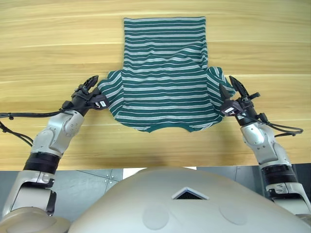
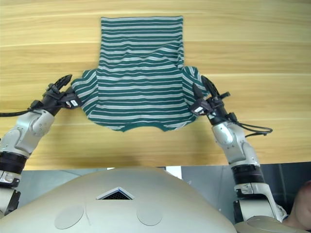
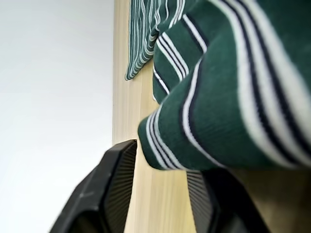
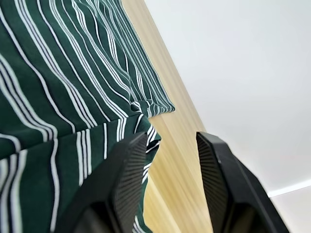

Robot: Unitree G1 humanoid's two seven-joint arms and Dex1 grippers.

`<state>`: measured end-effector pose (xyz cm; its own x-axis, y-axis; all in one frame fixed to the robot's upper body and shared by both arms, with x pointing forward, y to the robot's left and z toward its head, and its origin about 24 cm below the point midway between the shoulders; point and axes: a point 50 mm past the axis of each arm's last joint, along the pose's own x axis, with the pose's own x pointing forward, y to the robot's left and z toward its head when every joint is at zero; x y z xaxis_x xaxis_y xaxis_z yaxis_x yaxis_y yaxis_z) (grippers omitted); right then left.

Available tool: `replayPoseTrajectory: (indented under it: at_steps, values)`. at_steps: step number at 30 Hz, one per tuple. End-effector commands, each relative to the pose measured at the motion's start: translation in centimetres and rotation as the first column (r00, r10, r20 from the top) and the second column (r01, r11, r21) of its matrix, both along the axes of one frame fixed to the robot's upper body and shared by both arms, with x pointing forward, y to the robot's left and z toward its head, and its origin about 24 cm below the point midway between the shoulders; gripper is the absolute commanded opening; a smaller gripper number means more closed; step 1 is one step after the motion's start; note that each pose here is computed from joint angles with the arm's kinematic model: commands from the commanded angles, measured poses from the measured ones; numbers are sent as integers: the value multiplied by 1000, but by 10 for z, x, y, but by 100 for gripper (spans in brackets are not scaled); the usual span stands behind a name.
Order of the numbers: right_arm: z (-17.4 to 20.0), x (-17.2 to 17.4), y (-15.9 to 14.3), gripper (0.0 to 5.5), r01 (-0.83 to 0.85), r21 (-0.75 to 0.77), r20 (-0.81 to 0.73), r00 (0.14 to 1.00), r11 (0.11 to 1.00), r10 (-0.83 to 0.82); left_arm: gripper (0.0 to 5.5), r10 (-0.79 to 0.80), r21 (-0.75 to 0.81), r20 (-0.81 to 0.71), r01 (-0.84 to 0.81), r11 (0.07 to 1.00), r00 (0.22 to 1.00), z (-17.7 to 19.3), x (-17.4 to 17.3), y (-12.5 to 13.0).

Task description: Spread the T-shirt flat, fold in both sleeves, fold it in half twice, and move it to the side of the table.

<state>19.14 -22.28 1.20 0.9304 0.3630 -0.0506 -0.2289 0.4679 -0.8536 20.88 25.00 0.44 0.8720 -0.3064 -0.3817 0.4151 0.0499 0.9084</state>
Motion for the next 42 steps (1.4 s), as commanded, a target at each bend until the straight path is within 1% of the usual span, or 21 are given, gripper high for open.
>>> replayPoseTrajectory:
  at_steps: [1, 7, 8, 13, 17, 22, 25, 29, 31, 34, 37, 42]
  values:
    - [1, 1, -1, 188, 1, -6, 10, 1000, 1000, 0, 150, -24, 28, -204, 31, 999, 979, -33, -34, -4]
    - [2, 1, -1, 188, -4, -8, 10, 1000, 1000, 5, 150, -22, 61, -240, 37, 997, 971, -35, -39, 2]
    - [2, 1, -1, 188, -5, -8, 10, 1000, 1000, 5, 134, -26, 66, -248, 44, 997, 968, -35, -39, 2]
    - [3, 2, -2, 188, -3, -11, 10, 1000, 1000, 3, 86, -54, 39, -275, 67, 997, 960, -39, -43, -3]
    - [2, 2, -3, 188, 2, -11, 10, 1000, 1000, -2, 48, -68, -58, -230, 56, 997, 971, -34, -38, -14]
    - [1, 4, -3, 188, 3, -9, 10, 1000, 1000, -3, 2, -69, -77, -219, 53, 996, 973, -33, -35, -16]
    - [1, 4, -3, 188, 4, -8, 11, 1000, 1000, -4, 0, -77, -93, -218, 58, 994, 973, -33, -35, -19]
    - [0, 4, -3, 188, 7, -7, 8, 1000, 1000, -7, 0, -78, -245, -164, 36, 969, 983, -26, -32, -35]
    - [0, 4, -3, 188, 6, -8, 6, 1000, 1000, -6, 0, -92, -323, -163, 35, 946, 982, -25, -33, -46]
    - [0, 4, -4, 188, 7, -9, 4, 1000, 1000, -7, 0, -89, -413, -150, 20, 911, 985, -21, -31, -55]
    - [-1, 4, -3, 188, 7, -9, 2, 1000, 1000, -7, 0, -70, -484, -112, 7, 875, 991, -15, -25, -61]
    - [-3, 4, -2, 188, 4, -9, -4, 1000, 1000, -4, 0, -44, -550, -54, 7, 835, 998, -5, -16, -66]
